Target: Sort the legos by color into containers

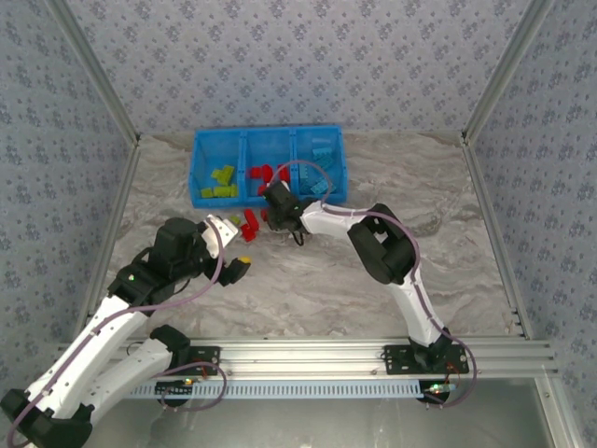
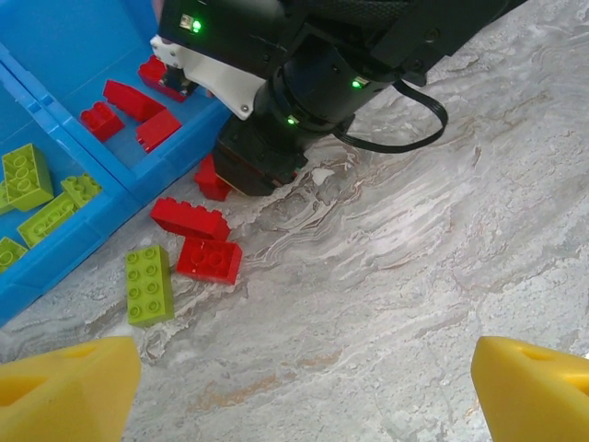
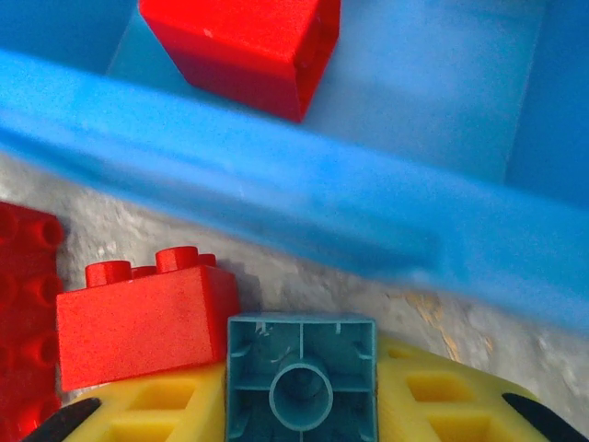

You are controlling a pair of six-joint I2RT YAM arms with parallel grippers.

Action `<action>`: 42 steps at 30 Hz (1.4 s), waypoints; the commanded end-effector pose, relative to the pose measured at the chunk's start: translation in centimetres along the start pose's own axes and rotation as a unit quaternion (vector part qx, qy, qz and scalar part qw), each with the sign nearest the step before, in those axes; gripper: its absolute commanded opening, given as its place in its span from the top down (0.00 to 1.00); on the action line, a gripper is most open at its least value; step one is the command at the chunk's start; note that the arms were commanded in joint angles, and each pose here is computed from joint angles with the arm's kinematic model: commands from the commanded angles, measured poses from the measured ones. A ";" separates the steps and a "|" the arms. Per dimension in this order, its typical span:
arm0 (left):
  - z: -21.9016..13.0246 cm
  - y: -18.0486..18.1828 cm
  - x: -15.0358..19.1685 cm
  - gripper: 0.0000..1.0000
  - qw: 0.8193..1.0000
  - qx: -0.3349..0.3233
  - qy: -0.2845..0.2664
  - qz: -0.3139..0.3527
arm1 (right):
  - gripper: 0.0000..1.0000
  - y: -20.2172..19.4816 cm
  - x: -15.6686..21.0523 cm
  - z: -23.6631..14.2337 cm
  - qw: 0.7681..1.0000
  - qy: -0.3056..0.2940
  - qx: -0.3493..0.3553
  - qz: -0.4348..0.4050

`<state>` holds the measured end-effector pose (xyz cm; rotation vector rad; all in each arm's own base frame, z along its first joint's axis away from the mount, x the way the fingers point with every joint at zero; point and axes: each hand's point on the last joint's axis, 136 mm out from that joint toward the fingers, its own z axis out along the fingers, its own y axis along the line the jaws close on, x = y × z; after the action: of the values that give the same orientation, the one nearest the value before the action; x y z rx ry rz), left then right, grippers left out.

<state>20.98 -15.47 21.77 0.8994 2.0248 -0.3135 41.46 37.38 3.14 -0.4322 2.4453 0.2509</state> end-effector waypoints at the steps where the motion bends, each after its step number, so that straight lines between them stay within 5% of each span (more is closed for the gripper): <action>1: -0.3 -0.1 -0.5 0.07 1.000 0.005 -0.016 0.001 | 0.64 -0.1 0.8 -3.0 1.000 0.007 0.008 -0.006; 11: -0.5 0.2 -1.2 0.07 0.999 0.004 -0.032 -0.017 | 0.63 -2.9 -0.7 -12.0 0.998 -0.052 0.017 -0.003; 23: -0.5 0.3 -1.0 0.06 0.999 0.003 -0.032 -0.019 | 0.61 -0.5 5.3 -7.1 0.999 0.036 0.000 -0.023; 29: -0.2 0.2 -0.6 0.06 1.000 0.005 -0.024 -0.018 | 0.46 -0.5 6.3 -6.0 0.999 0.048 0.000 -0.013; 37: 0.0 0.3 -0.5 0.06 1.000 0.005 -0.021 -0.016 | 0.43 -1.1 6.9 -6.5 0.998 0.053 0.007 -0.021; 40: -0.1 0.2 -0.4 0.05 1.000 0.005 -0.020 -0.017 | 0.29 -0.9 7.5 -6.5 0.998 0.054 0.007 -0.037; 42: -0.1 0.3 -0.4 0.06 1.000 0.005 -0.019 -0.017 | 0.28 -1.2 7.9 -6.2 0.997 0.060 0.010 -0.040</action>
<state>21.29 -15.30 22.51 0.8517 2.0046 -0.3447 32.98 33.04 3.27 -0.5258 2.5337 0.1945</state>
